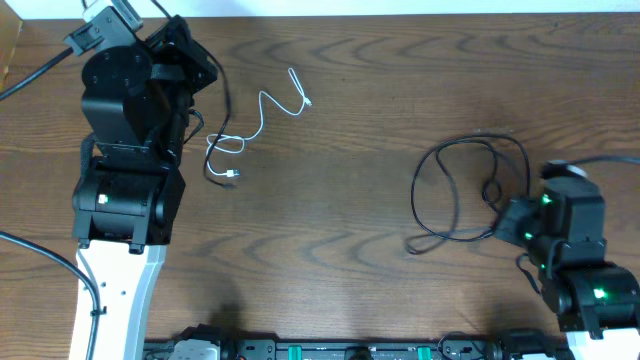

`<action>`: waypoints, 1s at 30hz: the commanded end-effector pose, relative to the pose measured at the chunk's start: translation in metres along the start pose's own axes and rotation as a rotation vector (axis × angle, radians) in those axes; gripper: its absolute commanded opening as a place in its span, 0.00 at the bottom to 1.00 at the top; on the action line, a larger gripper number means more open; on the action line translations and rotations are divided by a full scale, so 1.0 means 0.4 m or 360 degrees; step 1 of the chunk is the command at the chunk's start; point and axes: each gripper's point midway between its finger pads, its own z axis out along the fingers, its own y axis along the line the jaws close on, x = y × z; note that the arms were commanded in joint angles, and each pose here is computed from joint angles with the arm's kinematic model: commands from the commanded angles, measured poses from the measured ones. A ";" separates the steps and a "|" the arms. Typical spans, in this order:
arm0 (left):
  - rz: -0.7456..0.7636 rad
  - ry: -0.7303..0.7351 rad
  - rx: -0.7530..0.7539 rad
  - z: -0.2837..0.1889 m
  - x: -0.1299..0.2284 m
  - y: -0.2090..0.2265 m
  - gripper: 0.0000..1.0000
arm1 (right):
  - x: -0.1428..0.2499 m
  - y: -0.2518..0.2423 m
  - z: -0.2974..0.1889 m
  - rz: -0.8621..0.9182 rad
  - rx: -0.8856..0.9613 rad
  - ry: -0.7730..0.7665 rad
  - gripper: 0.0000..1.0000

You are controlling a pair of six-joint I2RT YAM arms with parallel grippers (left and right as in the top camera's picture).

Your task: Untangle cables

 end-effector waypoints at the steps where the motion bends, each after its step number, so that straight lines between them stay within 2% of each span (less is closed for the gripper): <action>1: 0.0044 -0.0074 -0.0063 -0.014 -0.033 0.012 0.08 | -0.031 -0.094 -0.017 0.0127 0.0269 -0.0121 0.01; 5: 0.0061 0.0000 -0.0114 -0.014 -0.005 0.032 0.08 | -0.002 -0.033 0.002 0.0027 0.0054 0.0016 0.01; 8: 0.0083 0.0094 -0.0181 -0.018 0.031 0.059 0.08 | 0.010 -0.033 0.024 0.0034 0.0071 0.0084 0.02; 10: 0.0105 0.0196 -0.0244 -0.024 0.068 0.086 0.08 | 0.025 -0.041 0.057 0.0084 0.0126 0.0168 0.06; 12: 0.0112 0.0297 -0.0237 -0.030 0.102 0.090 0.08 | 0.025 -0.063 0.089 0.0119 0.0235 0.0195 0.16; 15: 0.0104 0.0488 -0.0147 -0.035 0.164 0.074 0.08 | 0.017 -0.070 0.133 0.0139 0.0297 0.0210 0.20; 22: 0.0079 0.0939 0.0317 -0.047 0.297 -0.037 0.08 | 0.026 -0.095 0.180 0.0270 0.0395 0.0268 0.30; 26: 0.0054 0.1166 0.0309 -0.052 0.383 -0.031 0.08 | 0.018 -0.125 0.179 0.0329 0.0437 0.0257 0.61; 28: 0.0055 0.1252 0.0272 -0.056 0.421 -0.019 0.08 | 0.019 -0.131 0.181 0.0337 0.0446 0.0262 0.69; 30: 0.0057 0.1348 0.0228 -0.068 0.458 -0.007 0.08 | 0.026 -0.128 0.188 0.0335 0.0442 0.0285 0.84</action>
